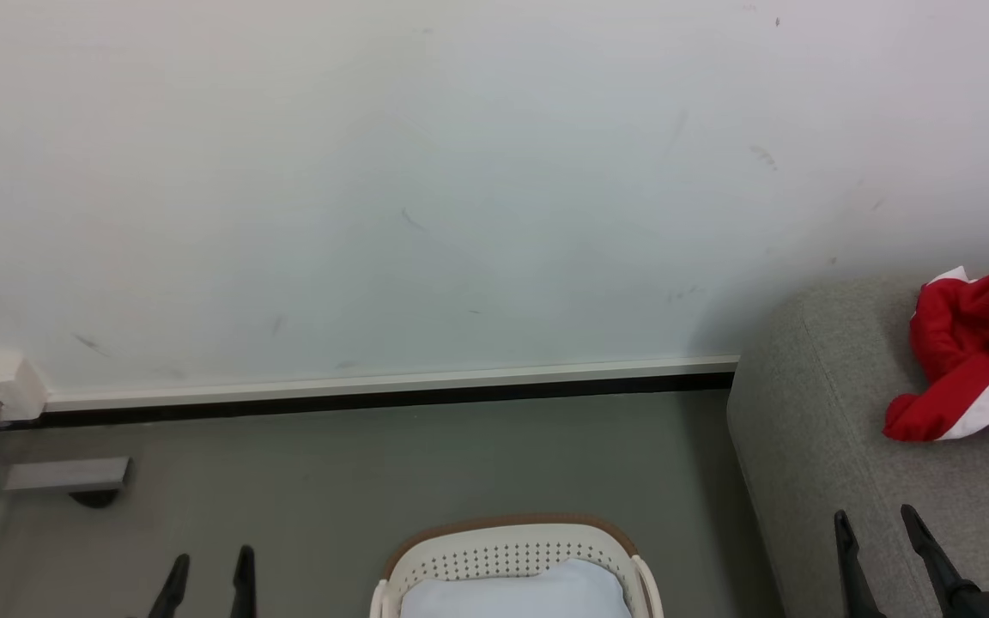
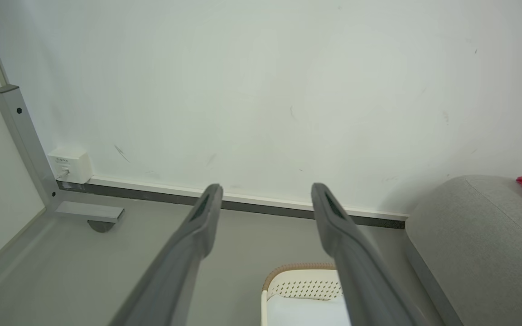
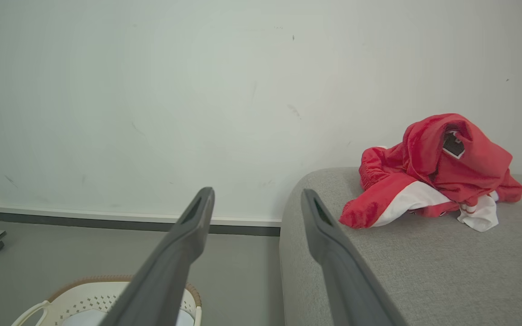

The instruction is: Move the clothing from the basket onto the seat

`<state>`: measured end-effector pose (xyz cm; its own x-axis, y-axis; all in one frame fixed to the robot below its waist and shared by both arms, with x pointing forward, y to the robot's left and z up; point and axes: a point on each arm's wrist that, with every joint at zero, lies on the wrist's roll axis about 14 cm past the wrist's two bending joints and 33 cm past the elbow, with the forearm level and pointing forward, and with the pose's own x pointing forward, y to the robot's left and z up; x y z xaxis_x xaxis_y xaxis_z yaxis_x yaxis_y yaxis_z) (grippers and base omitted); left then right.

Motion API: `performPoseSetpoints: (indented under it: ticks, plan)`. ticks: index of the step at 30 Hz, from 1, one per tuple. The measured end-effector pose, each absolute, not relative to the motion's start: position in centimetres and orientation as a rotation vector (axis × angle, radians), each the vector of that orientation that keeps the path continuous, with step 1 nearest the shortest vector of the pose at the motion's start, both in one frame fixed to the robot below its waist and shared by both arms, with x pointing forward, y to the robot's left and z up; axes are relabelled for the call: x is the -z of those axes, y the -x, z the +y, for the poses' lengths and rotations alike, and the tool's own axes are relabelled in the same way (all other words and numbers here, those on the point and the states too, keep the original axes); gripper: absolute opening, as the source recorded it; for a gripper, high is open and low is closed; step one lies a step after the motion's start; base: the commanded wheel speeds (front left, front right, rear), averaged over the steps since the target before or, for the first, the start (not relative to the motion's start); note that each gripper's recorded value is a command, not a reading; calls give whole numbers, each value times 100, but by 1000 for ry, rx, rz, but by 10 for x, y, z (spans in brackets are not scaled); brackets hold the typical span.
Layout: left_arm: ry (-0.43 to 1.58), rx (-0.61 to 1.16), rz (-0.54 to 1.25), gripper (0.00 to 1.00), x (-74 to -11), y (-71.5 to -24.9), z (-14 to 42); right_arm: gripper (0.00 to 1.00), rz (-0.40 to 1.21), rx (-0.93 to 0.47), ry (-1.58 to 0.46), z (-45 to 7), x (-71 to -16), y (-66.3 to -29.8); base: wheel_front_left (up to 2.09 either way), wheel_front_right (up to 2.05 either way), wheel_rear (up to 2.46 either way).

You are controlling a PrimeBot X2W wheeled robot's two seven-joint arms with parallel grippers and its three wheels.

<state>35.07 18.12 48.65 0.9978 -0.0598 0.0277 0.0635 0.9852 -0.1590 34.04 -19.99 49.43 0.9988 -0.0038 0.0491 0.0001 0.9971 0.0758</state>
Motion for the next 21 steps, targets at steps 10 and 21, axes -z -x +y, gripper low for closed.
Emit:
performPoseSetpoints:
  ticks: [10, 21]
  plan:
    - [205, 46, 73, 0, -458, -340, 178, 0, 38, 18, -132, -198, -468, -332, 0, 0, 0]
    - [405, -9, 89, 0, -459, -345, 185, 0, 52, 67, -341, -204, -467, -335, 0, 0, 0]
